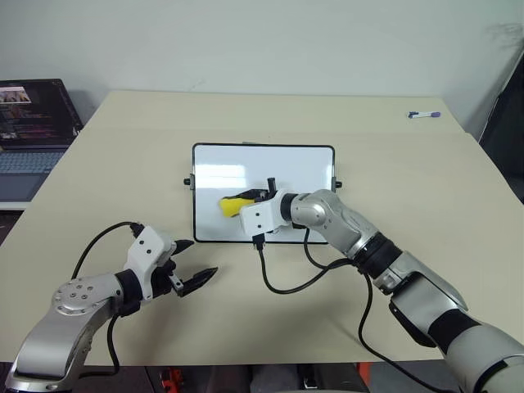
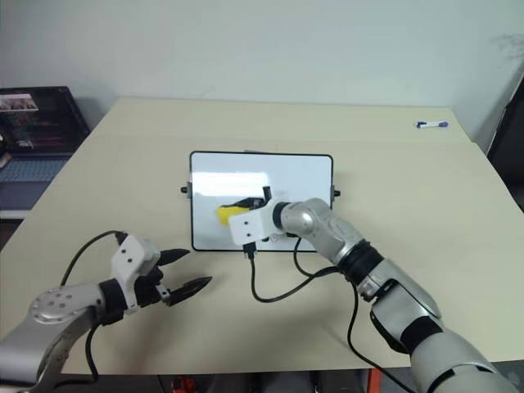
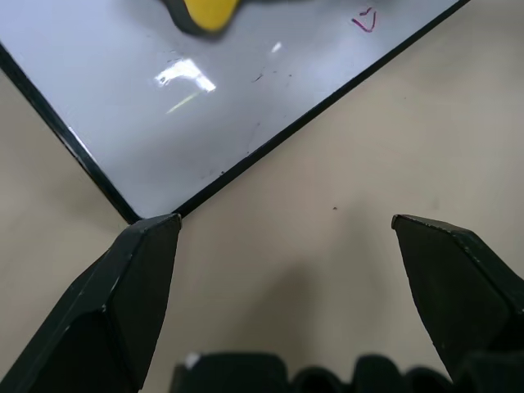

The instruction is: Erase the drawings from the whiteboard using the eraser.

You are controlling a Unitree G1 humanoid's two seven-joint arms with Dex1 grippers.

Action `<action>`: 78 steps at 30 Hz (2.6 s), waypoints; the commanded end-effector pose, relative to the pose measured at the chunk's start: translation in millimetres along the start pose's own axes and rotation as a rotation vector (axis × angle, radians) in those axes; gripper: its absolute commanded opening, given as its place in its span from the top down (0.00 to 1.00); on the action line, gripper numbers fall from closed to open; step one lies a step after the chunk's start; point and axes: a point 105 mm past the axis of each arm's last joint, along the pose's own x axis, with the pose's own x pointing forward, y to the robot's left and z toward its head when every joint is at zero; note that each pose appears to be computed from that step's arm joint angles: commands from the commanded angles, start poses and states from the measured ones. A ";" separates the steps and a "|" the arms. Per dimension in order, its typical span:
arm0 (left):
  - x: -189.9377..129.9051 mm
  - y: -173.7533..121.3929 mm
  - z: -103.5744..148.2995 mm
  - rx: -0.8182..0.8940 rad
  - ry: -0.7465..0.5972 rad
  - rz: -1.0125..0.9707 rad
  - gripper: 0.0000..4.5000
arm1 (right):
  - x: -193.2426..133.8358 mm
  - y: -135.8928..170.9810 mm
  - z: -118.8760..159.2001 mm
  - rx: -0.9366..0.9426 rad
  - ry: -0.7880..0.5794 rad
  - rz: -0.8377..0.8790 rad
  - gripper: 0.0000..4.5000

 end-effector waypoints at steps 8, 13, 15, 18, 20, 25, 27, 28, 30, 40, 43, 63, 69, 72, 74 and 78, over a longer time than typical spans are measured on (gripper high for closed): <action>1.0 -1.9 13.5 0.030 -0.032 -0.009 0.00 | -9.0 41.1 -12.5 0.021 0.030 0.175 0.71; 2.1 -2.9 15.4 0.032 -0.032 -0.013 0.00 | 0.8 7.7 -1.5 0.035 0.007 0.021 0.71; 2.7 -2.9 16.3 0.032 -0.033 -0.012 0.00 | 3.9 5.1 2.3 0.037 -0.005 0.007 0.71; 4.0 -2.3 18.4 0.030 -0.038 -0.010 0.00 | 9.3 4.8 5.9 0.056 -0.012 0.006 0.71; 4.7 -2.4 19.3 0.031 -0.042 -0.009 0.00 | 10.7 3.8 5.9 0.098 -0.015 0.001 0.71; 5.9 -3.3 22.8 0.030 -0.056 0.000 0.00 | -6.2 0.9 13.8 0.401 -0.112 -0.011 0.71; 7.0 -4.2 25.6 0.041 -0.064 -0.003 0.00 | -23.7 -2.4 26.5 0.563 -0.202 -0.007 0.71; 8.2 -4.8 28.4 0.045 -0.071 -0.007 0.00 | -37.6 -4.8 32.0 0.645 -0.248 -0.011 0.71; 10.7 -5.6 32.6 0.053 -0.083 -0.016 0.00 | -61.6 -5.3 35.8 0.731 -0.287 -0.020 0.71; 25.2 -7.1 34.7 0.064 -0.100 -0.085 0.00 | -136.4 41.8 -4.0 0.857 -0.036 -0.119 0.71; 27.7 -4.7 30.6 0.066 -0.091 -0.108 0.00 | -148.4 55.3 -14.2 0.941 0.045 -0.139 0.71; 36.7 -6.0 24.9 0.088 -0.080 -0.184 0.00 | -134.1 58.6 -24.3 0.515 0.223 -0.161 0.71; 38.2 -8.1 25.9 0.091 -0.081 -0.203 0.00 | -107.5 38.4 -31.0 0.257 0.228 -0.150 0.71; 37.2 -4.8 25.6 0.083 -0.079 -0.205 0.00 | -92.3 39.3 -29.5 0.184 0.213 -0.095 0.71; 36.9 -4.0 25.3 0.083 -0.077 -0.209 0.00 | -85.8 44.7 -26.8 0.160 0.199 -0.046 0.71; 37.9 -4.7 25.6 0.085 -0.076 -0.219 0.00 | -78.9 63.8 -19.7 0.153 0.171 0.074 0.71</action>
